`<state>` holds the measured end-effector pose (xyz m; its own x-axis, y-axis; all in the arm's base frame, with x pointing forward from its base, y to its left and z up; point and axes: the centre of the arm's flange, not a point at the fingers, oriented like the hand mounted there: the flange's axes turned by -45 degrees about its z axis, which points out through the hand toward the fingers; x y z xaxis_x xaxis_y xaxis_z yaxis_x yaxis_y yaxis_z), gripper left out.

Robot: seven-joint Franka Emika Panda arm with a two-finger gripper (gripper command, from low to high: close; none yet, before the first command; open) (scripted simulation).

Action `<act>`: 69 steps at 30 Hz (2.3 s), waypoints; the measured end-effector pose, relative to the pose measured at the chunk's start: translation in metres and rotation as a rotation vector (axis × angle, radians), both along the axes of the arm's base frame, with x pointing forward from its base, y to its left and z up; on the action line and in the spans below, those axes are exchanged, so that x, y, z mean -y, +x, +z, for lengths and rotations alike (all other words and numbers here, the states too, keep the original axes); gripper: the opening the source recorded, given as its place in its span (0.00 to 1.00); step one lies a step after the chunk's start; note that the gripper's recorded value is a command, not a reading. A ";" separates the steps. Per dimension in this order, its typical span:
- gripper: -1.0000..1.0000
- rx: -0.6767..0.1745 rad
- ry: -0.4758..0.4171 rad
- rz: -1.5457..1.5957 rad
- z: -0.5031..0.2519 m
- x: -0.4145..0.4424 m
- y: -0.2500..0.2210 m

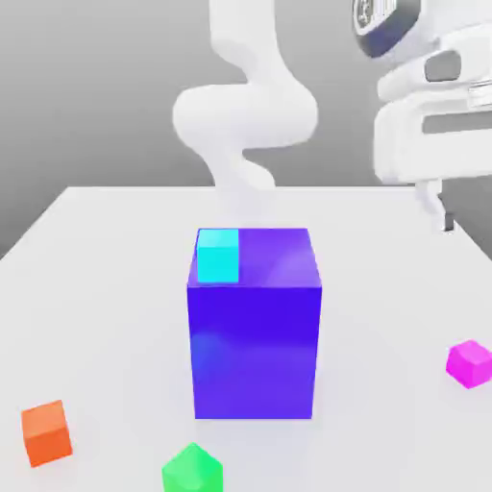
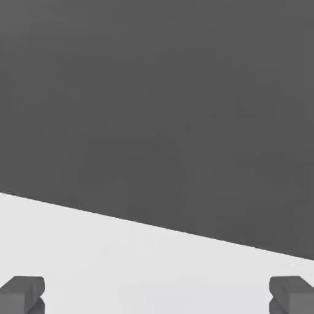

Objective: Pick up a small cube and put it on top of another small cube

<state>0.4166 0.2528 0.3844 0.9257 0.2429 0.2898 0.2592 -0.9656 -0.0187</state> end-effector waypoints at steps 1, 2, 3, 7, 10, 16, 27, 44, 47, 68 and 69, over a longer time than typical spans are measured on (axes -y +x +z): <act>0.50 -0.027 -0.009 0.016 -0.020 -0.012 -0.008; 0.50 -0.054 -0.018 0.037 -0.040 -0.026 -0.018; 0.50 -0.081 -0.029 0.068 -0.059 -0.043 -0.032; 0.50 -0.186 -0.075 0.128 -0.135 -0.079 -0.080; 0.50 -0.255 -0.108 0.160 -0.186 -0.093 -0.117; 0.00 -0.271 -0.116 0.169 -0.255 -0.096 -0.126; 0.00 -0.270 -0.114 0.168 -0.213 -0.096 -0.126; 0.00 -0.202 0.072 -1.006 -0.147 0.120 0.098; 0.00 -0.211 0.095 -1.222 -0.149 0.158 0.107; 0.00 -0.222 0.321 -2.519 -0.154 0.313 0.081; 0.00 -0.221 0.324 -2.523 -0.163 0.314 0.082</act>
<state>0.4983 -0.0607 0.2219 -0.6576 -0.7534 -0.0006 -0.7533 0.6576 -0.0063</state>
